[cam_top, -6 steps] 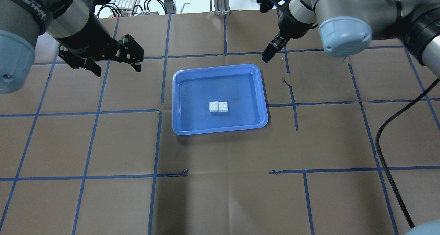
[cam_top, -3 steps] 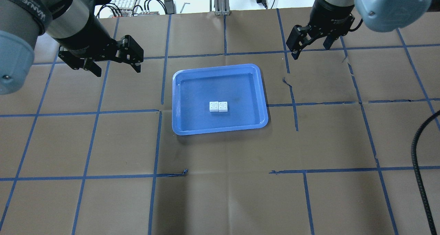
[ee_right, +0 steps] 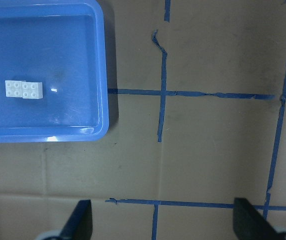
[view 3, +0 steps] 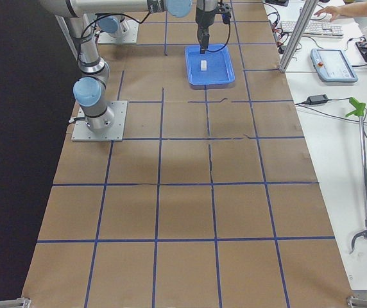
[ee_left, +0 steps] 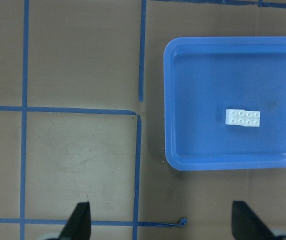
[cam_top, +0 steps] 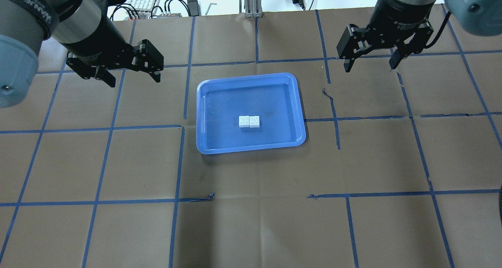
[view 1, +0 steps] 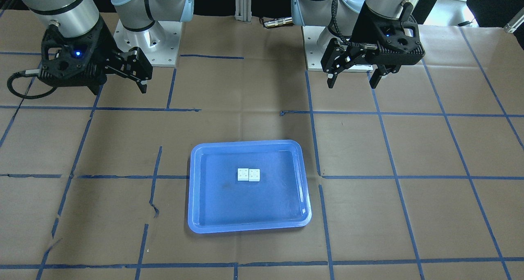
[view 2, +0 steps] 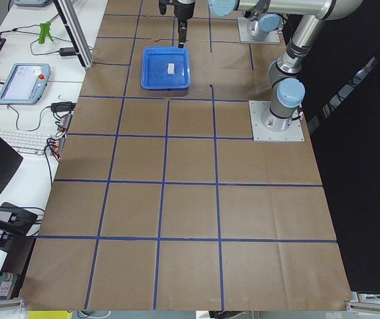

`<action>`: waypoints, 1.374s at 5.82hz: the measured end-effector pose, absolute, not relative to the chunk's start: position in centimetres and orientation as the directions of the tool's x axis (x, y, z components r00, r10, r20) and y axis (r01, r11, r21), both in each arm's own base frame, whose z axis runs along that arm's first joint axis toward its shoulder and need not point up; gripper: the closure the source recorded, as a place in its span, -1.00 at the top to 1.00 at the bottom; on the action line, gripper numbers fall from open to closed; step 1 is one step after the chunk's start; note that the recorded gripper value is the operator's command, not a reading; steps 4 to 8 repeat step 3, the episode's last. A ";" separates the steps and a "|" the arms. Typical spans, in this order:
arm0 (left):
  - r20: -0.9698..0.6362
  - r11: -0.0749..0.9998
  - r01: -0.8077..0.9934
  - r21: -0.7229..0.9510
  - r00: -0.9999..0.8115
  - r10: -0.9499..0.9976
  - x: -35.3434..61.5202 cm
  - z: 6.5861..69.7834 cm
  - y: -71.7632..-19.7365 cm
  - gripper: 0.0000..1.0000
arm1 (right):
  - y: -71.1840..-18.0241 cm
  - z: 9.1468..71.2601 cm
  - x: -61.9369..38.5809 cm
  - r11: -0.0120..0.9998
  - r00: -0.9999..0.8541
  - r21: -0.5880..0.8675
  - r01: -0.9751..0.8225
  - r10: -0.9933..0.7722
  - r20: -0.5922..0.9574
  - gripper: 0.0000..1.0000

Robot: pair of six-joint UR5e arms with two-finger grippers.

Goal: Assemble white blocks and place on blue tray

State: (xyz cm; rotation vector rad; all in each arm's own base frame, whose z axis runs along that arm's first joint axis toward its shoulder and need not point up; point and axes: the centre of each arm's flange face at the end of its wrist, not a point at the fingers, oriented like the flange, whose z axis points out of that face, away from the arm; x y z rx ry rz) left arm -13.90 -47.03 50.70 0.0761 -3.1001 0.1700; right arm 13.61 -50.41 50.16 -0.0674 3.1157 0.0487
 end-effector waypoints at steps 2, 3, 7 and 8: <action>0.038 0.993 -0.051 -0.109 -0.998 -0.047 -13.9 50.7 -47.0 0.99 | -50.3 50.1 13.6 0.999 -0.999 0.036 -0.040 -0.039 -0.023 1.00; 0.038 0.993 -0.051 -0.109 -0.998 -0.047 -13.9 50.7 -47.0 0.99 | -50.3 50.0 13.6 0.999 -0.999 0.038 -0.039 -0.038 -0.023 1.00; 0.038 0.993 -0.051 -0.109 -0.998 -0.047 -13.9 50.7 -47.0 0.99 | -50.3 50.0 13.6 0.999 -0.999 0.038 -0.039 -0.038 -0.023 1.00; 0.038 0.993 -0.051 -0.109 -0.998 -0.047 -13.9 50.7 -47.0 0.99 | -50.3 50.0 13.6 0.999 -0.999 0.038 -0.039 -0.038 -0.023 1.00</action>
